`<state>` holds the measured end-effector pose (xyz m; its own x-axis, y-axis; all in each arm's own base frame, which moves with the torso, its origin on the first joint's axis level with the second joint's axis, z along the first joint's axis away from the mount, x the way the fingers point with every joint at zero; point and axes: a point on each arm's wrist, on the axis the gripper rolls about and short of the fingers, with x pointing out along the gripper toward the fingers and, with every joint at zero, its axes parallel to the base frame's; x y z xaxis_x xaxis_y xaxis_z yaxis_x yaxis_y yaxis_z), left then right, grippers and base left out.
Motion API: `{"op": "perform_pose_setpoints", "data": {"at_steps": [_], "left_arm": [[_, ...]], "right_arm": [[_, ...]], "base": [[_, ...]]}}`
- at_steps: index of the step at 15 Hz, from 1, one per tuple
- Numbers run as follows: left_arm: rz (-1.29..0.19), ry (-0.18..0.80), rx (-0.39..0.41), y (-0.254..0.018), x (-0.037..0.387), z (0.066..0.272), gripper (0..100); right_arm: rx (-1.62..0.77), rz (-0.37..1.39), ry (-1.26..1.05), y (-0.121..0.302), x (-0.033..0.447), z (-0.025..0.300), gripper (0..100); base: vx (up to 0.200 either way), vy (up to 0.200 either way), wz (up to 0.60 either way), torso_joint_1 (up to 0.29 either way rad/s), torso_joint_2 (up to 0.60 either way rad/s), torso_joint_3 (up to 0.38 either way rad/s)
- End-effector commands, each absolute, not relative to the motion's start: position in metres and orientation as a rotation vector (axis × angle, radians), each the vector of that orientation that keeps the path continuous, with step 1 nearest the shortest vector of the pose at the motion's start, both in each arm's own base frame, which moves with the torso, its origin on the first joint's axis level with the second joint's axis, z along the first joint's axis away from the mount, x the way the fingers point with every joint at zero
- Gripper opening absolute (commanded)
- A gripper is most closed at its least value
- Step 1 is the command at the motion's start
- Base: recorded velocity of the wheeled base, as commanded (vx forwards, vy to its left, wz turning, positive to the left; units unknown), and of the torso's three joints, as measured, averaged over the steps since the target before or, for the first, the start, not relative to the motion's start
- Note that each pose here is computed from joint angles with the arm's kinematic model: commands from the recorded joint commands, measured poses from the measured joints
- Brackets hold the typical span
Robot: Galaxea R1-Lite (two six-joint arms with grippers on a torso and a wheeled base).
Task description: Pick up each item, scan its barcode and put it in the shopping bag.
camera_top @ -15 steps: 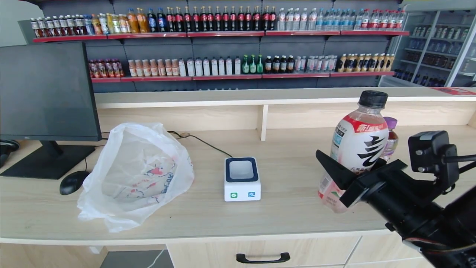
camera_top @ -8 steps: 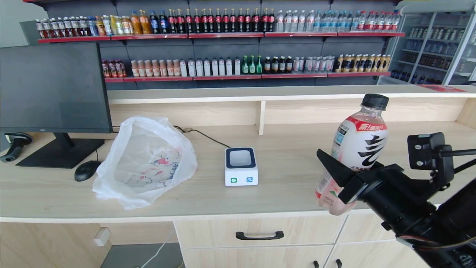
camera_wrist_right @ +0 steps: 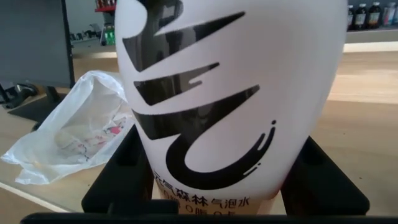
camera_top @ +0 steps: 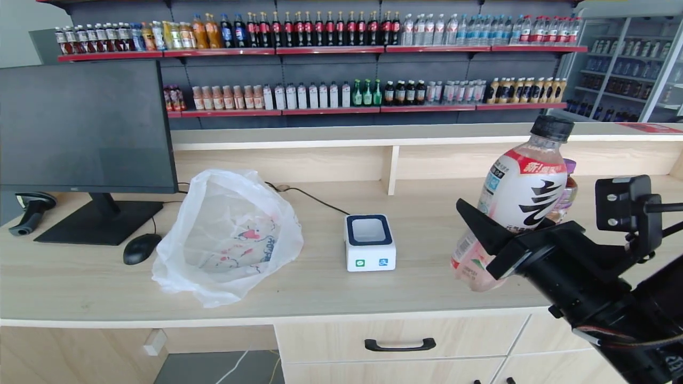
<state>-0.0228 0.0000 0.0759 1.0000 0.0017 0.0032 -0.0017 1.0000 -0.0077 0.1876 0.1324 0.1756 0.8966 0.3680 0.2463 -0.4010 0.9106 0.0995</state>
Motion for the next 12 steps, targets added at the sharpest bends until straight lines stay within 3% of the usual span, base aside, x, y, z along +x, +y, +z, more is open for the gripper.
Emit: {"op": "perform_pose_setpoints", "data": {"at_steps": [1,6,12], "left_arm": [[0.003,-0.005,-0.009,0.0,-0.023,0.076,100],[0.003,-0.005,-0.009,0.0,-0.023,0.076,100],[0.002,-0.005,-0.011,0.0,-0.023,0.076,100]], "right_arm": [[0.154,0.4,-0.237,0.131,0.186,0.178,0],[0.155,0.4,-0.243,0.13,0.185,0.18,0],[0.019,0.425,-0.28,0.14,0.196,0.181,0]], "base": [[0.0,0.2,0.0,-0.017,0.01,0.007],[0.0,0.2,0.0,0.002,0.0,0.002],[0.0,0.0,0.0,0.0,0.0,0.0]]}}
